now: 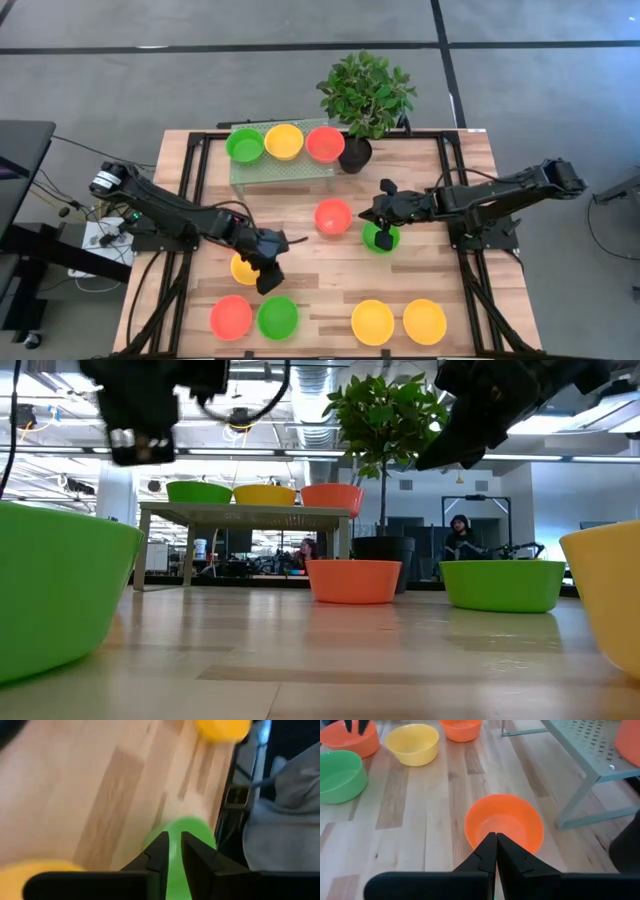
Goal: Pick & Place Mini bowls
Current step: Stack the yellow bowl on top of the yellow bowl on the shelf
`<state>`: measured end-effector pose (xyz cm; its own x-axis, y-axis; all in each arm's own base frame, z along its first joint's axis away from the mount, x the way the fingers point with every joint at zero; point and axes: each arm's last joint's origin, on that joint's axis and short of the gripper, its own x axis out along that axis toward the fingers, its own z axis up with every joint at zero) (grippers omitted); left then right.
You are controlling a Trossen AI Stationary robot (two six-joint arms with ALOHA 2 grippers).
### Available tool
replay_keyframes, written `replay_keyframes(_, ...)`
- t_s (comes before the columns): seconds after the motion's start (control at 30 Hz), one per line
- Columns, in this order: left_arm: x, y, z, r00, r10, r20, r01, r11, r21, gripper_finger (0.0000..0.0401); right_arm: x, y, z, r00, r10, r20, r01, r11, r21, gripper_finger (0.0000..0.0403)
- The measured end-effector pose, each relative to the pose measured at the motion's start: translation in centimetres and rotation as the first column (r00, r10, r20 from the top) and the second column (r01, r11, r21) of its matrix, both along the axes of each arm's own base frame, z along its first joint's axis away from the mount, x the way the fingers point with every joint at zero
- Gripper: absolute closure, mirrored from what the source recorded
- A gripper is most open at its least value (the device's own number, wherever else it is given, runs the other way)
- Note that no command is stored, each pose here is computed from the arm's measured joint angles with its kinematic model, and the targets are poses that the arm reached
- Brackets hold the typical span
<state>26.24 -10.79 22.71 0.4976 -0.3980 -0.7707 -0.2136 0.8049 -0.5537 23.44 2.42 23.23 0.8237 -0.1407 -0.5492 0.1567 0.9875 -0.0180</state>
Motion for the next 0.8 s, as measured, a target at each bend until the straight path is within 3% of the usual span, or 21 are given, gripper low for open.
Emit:
replay_keyframes(0.23, -1.9, -0.6, -2.3, 0.950, 0.086, -0.299, -0.069, 0.995, 0.069, 0.0331, 0.1, -0.4, 0.1, 1.000, 0.029, 0.000, -0.029, 0.997, -0.070, 0.0398)
replay_keyframes(0.53, -1.4, -1.6, -4.7, 0.929, 0.127, -0.347, -0.070, 0.982, 0.173, 0.0335, 0.2, -1.3, 0.2, 1.000, 0.003, 0.003, -0.003, 0.996, -0.085, 0.0399)
replay_keyframes(0.8, -1.4, -1.5, -5.0, 0.929, 0.153, -0.336, -0.081, 0.972, 0.219, 0.0336, 0.2, -1.5, 0.2, 1.000, -0.008, 0.003, 0.008, 0.996, -0.084, 0.0400)
